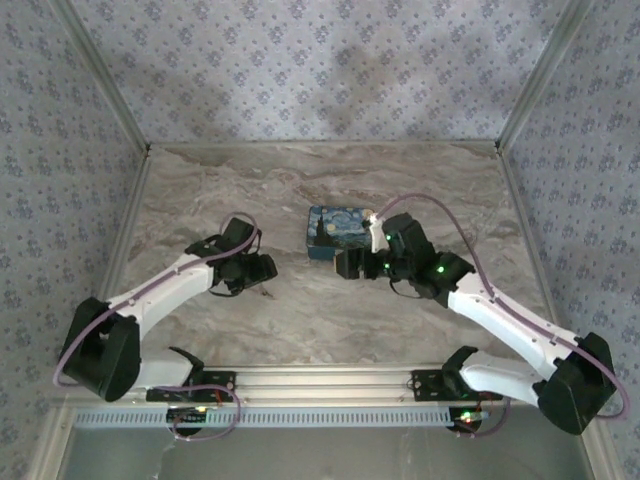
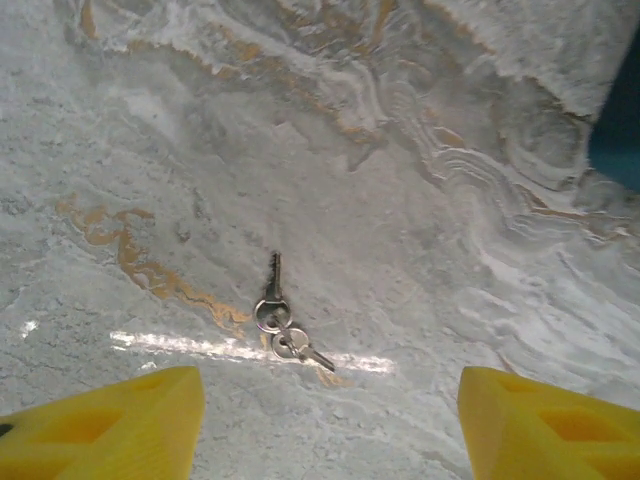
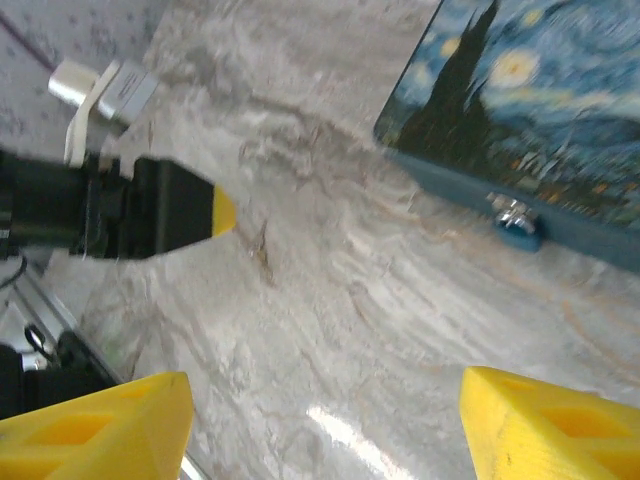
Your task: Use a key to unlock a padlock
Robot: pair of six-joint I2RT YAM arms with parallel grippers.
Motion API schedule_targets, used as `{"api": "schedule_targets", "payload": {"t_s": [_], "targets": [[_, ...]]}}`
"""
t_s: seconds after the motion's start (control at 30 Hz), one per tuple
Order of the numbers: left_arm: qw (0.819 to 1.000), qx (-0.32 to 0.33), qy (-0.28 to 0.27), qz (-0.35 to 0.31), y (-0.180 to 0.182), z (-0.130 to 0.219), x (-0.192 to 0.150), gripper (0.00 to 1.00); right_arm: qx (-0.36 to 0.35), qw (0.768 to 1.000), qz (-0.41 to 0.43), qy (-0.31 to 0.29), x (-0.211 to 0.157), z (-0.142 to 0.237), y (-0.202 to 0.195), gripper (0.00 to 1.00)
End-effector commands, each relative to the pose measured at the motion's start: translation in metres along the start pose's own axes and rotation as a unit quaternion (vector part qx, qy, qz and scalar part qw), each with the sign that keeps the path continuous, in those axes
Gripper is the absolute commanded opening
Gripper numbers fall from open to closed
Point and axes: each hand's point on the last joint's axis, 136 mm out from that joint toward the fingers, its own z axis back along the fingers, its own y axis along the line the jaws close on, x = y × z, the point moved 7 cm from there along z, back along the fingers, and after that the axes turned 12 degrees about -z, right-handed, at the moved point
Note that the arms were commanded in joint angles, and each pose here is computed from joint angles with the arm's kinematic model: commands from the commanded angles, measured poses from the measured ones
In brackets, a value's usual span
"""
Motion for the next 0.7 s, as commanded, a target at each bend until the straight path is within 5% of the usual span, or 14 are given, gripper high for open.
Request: {"api": "schedule_targets", "payload": {"t_s": [0.0, 0.67], "targets": [[0.999, 0.039, 0.011, 0.01, 0.005, -0.007, -0.001, 0.65, -0.013, 1.0, 0.01, 0.0, -0.006, -0.006, 0.004, 0.73], [0.995, 0.083, 0.057, 0.005, -0.001, -0.054, -0.006, 0.38, -0.03, 0.999, 0.009, 0.01, -0.019, -0.023, 0.001, 0.73]]}}
